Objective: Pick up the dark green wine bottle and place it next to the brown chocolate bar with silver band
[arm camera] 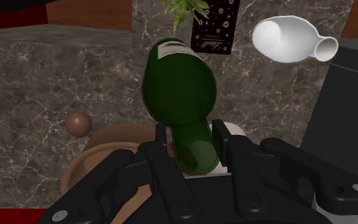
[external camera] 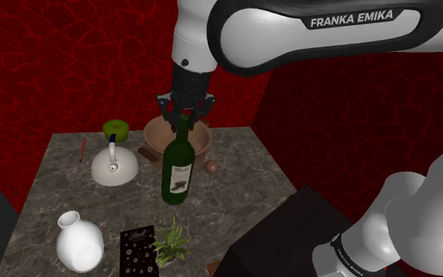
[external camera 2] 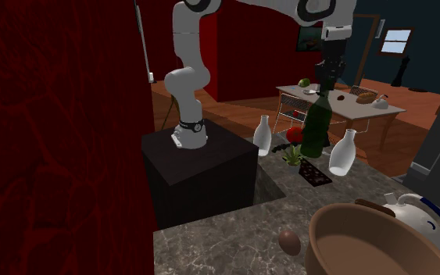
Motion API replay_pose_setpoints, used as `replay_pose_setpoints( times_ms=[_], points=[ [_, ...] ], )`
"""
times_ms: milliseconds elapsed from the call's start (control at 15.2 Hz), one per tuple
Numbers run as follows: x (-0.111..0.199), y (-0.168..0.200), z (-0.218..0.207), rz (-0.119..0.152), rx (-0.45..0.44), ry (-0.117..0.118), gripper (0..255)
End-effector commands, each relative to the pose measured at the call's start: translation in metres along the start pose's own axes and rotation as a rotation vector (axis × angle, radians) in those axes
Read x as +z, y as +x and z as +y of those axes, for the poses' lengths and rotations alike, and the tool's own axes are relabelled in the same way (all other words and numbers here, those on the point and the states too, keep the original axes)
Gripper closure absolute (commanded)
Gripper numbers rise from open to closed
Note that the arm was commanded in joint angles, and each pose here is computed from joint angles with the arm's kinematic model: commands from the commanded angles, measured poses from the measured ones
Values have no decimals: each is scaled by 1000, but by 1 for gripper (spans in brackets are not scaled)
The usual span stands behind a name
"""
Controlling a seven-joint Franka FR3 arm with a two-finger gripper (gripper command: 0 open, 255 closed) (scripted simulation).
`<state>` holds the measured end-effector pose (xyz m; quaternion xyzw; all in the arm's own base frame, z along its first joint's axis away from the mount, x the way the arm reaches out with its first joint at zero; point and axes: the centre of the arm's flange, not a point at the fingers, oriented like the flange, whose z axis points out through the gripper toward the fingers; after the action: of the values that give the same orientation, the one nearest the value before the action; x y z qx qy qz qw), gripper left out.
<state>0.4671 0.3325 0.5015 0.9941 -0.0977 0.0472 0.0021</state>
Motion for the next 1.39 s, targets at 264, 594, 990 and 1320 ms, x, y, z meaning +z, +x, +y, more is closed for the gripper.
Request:
replay_pose_setpoints(
  times_ms=[264, 594, 990, 1320],
  points=[
    [27, -30, -68, 1, 2, 1, 255],
    [49, -57, -124, 1, 2, 1, 255],
    [75, -89, -192, 1, 2, 1, 255],
    [97, -115, -248, 1, 2, 1, 255]
  ],
)
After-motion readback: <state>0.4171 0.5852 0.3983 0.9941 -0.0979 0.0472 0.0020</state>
